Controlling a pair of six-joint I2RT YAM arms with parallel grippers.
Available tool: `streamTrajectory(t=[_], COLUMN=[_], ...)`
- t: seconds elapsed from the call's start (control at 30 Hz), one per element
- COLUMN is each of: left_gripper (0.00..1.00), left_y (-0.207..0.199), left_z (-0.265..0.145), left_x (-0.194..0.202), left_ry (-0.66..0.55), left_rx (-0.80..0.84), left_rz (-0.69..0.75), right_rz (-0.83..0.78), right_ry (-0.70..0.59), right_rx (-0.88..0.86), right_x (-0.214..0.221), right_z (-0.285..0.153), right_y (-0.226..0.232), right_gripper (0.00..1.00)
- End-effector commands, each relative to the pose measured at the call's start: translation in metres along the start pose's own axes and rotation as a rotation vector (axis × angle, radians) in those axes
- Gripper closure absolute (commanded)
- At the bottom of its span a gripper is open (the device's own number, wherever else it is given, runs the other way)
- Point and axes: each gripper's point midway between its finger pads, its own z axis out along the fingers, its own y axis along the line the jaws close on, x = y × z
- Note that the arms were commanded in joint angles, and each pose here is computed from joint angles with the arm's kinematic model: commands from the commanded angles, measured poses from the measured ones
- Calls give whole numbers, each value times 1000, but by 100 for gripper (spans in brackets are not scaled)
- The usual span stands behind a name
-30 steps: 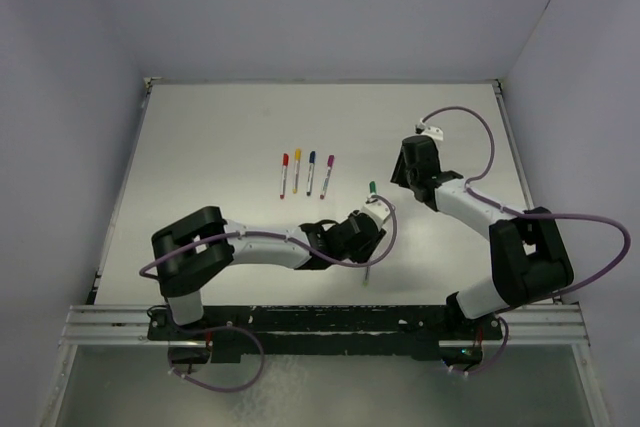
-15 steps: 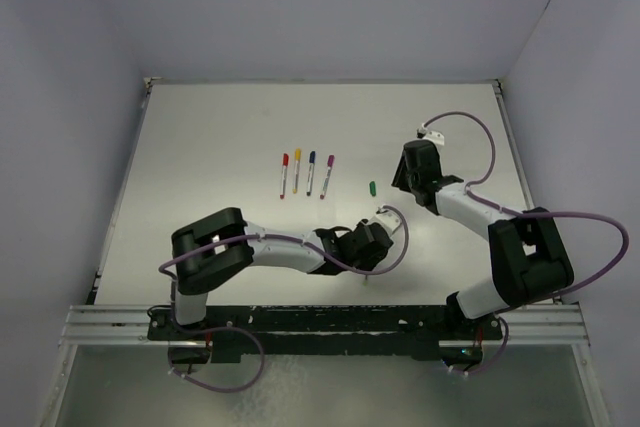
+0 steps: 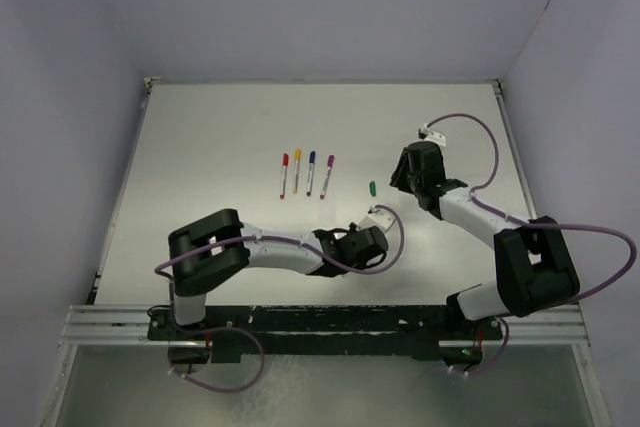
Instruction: Insert the pens into the pen caps
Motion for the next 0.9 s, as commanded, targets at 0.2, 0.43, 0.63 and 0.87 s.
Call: streamTrajectory(t=[0.2, 0.43, 0.63, 0.87], left_gripper=[100, 100, 100, 100], left_y=[32, 46, 54, 54], left_z=[-11, -35, -63, -80], left_x=[82, 41, -8, -33], left_ry=[242, 69, -120, -200], left_rx=[-61, 24, 73, 116], left_rz=[-3, -131, -157, -161], right_rz=[-66, -176, -258, -307], right_ry=[-29, 34, 91, 132], right_rx=[-102, -168, -195, -169], right_x=[-22, -11, 5, 26], right_z=[-3, 5, 19, 34], right_y=[24, 38, 61, 76], right_gripper=[63, 66, 66, 69])
